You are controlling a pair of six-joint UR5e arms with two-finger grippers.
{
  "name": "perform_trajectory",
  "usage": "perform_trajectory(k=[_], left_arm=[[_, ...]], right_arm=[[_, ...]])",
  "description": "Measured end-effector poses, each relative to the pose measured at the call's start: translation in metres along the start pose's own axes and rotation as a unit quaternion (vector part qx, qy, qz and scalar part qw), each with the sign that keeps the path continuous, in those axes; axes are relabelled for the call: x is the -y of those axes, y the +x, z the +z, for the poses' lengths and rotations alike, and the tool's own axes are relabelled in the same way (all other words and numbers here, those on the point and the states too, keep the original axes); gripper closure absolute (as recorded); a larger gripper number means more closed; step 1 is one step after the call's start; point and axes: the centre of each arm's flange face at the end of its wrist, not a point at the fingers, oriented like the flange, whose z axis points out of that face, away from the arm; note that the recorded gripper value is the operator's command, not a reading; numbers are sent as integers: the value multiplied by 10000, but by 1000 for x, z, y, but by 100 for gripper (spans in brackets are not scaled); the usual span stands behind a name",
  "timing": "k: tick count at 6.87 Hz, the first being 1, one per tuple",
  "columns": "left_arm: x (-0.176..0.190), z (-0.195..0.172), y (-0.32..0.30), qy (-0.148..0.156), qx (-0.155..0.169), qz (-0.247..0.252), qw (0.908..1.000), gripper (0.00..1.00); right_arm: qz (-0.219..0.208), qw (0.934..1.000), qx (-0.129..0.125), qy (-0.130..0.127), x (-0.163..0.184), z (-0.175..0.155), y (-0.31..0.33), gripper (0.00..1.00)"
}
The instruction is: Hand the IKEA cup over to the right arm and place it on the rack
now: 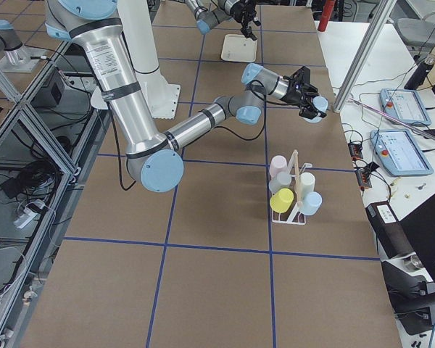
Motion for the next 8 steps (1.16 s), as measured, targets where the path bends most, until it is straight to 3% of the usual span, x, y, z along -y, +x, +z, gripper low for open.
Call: perform_trajectory(k=[2, 4, 8], left_arm=[[20, -14, -2, -41, 655, 846, 9943, 0], [38, -36, -30, -101, 1183, 1643, 9792, 0], [46, -52, -41, -107, 1347, 1868, 9730, 0]], right_arm=[[-635, 9974, -335, -67, -8, 14, 29, 100], [-1108, 9920, -565, -222, -27, 32, 51, 100], [-1257, 9890, -702, -353, -55, 61, 74, 100]])
